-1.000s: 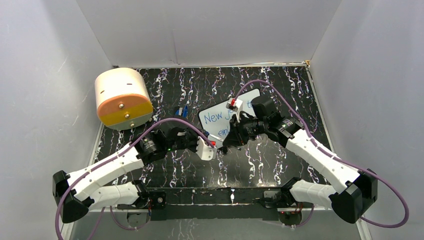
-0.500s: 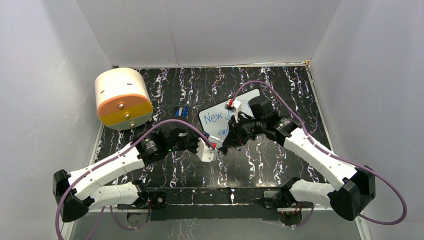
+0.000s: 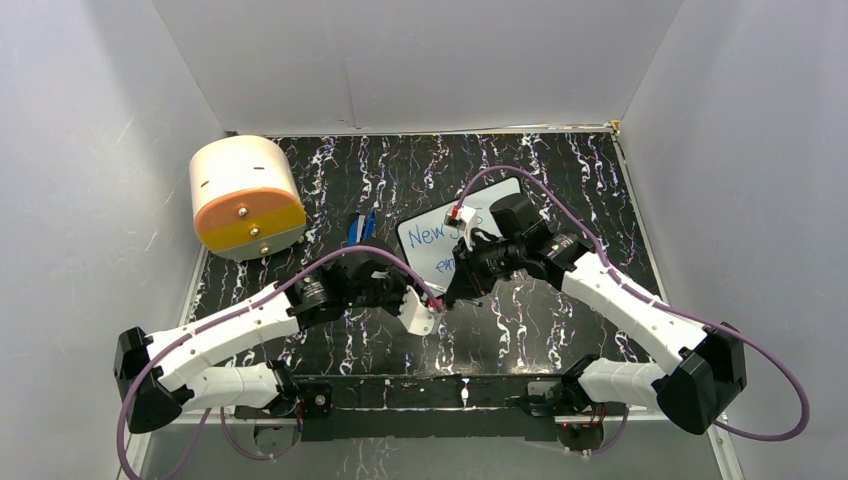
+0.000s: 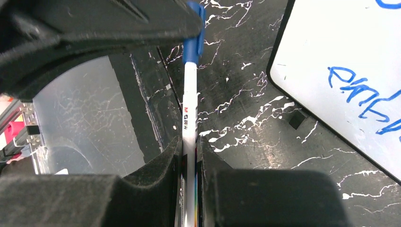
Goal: Write a sentence on the whiteboard
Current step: Close the whiteboard marker at the center of the board.
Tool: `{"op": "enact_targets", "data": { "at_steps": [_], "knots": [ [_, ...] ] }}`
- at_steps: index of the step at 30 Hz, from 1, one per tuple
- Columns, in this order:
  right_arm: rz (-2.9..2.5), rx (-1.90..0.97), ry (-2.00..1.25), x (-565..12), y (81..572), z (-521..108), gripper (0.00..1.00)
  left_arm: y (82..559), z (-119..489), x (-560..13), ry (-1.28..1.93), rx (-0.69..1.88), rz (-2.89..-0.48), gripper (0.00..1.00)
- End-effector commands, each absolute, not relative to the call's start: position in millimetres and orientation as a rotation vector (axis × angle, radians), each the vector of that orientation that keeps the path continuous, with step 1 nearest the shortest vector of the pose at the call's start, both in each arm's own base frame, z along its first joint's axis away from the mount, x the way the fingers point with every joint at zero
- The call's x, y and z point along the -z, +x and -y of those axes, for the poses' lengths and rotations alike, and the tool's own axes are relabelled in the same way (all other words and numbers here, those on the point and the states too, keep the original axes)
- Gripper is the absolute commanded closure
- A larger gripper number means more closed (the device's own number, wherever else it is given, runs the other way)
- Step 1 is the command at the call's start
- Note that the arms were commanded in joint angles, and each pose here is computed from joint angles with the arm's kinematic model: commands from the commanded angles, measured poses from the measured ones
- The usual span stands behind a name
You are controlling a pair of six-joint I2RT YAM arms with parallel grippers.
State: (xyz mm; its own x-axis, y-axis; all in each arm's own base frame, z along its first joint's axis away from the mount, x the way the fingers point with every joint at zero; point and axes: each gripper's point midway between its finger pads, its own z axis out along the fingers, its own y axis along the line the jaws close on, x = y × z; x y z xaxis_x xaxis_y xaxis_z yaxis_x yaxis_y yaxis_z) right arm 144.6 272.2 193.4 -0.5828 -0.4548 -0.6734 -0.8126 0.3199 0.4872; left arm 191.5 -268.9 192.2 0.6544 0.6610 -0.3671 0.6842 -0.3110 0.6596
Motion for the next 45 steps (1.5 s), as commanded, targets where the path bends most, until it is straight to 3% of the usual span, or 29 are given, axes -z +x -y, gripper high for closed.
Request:
{"op": "enact_targets", "data": {
  "at_steps": [1, 7, 33, 38, 42, 45],
  "knots": [
    [-1.999, -1.18, -1.16, -228.0, 155.4, -288.1, 1.0, 178.8, 287.0, -210.0, 2.03, 0.102, -0.955, 1.0],
    [-1.988, -1.192, -1.163, -228.9, 153.4, -288.7, 1.0, 182.1, 284.9, -205.6, 2.034, 0.078, -0.978, 1.0],
    [-1.947, -1.285, -1.03, -242.3, 168.8, -314.6, 1.0, 121.3, 347.8, -238.3, 1.952, 0.234, -0.665, 1.0],
    [-1.974, -1.136, -0.918, -240.5, 184.7, -300.1, 1.0, 132.4, 334.0, -233.7, 1.91, 0.175, -0.763, 1.0],
    [-2.012, -1.039, -0.874, -228.2, 191.0, -287.5, 1.0, 156.1, 319.1, -257.9, 1.693, 0.102, -0.928, 1.0],
    [-2.013, -1.001, -0.854, -221.7, 193.0, -281.8, 1.0, 172.7, 307.7, -283.4, 1.473, 0.094, -1.079, 0.89]
  ]
}}
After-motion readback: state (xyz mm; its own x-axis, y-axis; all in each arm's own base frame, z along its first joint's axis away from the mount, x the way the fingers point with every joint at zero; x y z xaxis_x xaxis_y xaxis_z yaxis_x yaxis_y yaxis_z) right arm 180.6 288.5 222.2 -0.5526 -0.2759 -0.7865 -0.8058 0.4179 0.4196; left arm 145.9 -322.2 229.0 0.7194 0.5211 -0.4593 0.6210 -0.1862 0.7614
